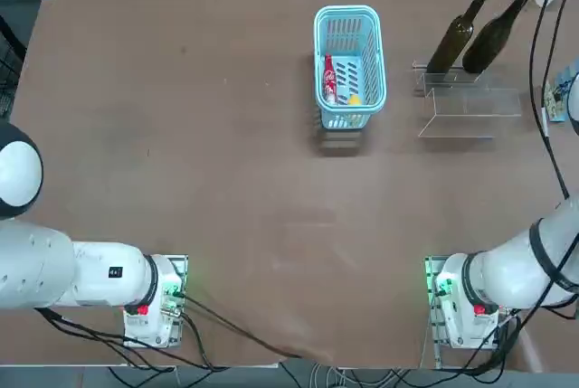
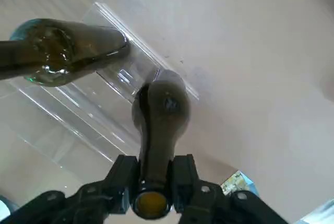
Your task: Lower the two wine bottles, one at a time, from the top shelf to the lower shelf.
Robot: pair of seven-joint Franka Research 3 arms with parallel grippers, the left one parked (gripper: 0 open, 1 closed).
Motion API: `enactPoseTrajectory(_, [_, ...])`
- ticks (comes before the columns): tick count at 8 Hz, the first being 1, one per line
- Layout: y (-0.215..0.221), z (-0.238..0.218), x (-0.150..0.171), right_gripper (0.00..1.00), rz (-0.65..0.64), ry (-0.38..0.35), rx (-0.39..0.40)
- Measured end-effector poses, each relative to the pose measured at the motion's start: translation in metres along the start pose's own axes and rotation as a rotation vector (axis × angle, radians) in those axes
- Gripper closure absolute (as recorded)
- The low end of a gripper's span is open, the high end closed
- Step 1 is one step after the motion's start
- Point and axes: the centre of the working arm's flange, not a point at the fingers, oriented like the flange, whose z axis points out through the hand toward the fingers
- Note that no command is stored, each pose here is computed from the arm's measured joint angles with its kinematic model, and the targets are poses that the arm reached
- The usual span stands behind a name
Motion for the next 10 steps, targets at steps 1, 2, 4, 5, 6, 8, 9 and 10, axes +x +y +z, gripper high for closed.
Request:
enactPoseTrajectory(1, [0.000,0.002,0.001,0.60,0.008,-0.003,0.002])
enactPoseTrajectory(2, [0.000,0.004,0.001,0.60,0.010,-0.005,0.003])
enactPoseTrajectory(4, [0.001,0.008,0.003,0.60,0.010,-0.011,0.008])
enactPoseTrajectory(5, [0.001,0.011,0.004,0.60,0.010,-0.017,0.012])
enactPoseTrajectory(6, [0.001,0.015,0.004,0.60,0.010,-0.022,0.017])
enactPoseTrajectory(8, [0.002,0.022,0.005,0.60,0.012,-0.031,0.024])
enactPoseTrajectory(9, [0.002,0.021,0.005,0.60,0.012,-0.031,0.023])
enactPoseTrajectory(10, [0.002,0.021,0.005,0.60,0.012,-0.031,0.024])
